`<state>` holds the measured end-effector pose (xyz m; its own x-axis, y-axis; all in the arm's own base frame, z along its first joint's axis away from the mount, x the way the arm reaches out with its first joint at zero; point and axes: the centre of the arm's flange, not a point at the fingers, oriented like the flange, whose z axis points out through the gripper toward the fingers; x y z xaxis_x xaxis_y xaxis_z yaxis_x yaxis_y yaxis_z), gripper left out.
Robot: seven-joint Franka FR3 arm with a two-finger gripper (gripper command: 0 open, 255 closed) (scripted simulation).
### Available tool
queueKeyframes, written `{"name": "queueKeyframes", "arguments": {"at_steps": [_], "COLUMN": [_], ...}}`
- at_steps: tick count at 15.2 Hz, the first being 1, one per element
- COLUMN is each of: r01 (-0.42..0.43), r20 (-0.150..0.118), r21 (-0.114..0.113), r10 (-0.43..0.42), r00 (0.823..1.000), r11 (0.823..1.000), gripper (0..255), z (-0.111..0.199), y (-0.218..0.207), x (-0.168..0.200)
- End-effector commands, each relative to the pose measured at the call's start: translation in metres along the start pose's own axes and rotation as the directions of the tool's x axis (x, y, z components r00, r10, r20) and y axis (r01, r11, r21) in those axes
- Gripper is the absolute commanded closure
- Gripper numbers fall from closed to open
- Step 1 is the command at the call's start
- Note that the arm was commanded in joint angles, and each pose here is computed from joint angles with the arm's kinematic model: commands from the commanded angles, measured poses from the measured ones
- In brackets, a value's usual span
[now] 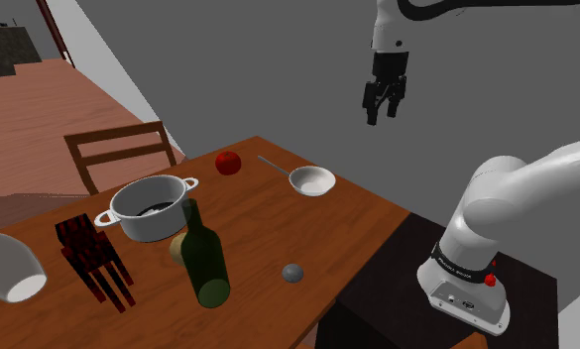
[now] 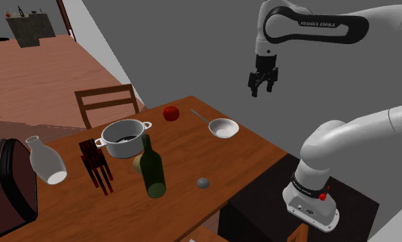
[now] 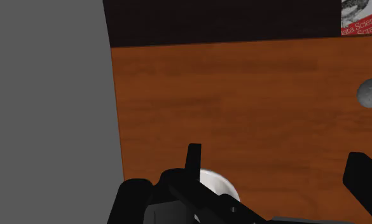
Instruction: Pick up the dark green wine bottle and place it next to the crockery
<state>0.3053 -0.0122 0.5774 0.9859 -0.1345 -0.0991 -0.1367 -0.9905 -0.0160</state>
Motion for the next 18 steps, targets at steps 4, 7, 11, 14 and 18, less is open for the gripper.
{"name": "queueKeyframes", "arguments": {"at_steps": [4,7,11,14,18], "r01": [0.002,0.004,0.007,0.008,0.011], "r20": [-0.002,-0.004,-0.006,-0.008,-0.010], "r21": [-0.002,-0.003,-0.005,-0.007,-0.009], "r10": [-0.002,-0.004,-0.007,-0.009,-0.011], "r00": [1.000,1.000,1.000,1.000,1.000], "r11": [1.000,1.000,1.000,1.000,1.000], "gripper": [0,0,0,0,0], "z": [0.005,0.011,0.018,0.024,0.032], "y": [-0.038,-0.076,-0.127,-0.165,-0.216], "x": [0.010,0.019,0.032,0.042,0.054]}}
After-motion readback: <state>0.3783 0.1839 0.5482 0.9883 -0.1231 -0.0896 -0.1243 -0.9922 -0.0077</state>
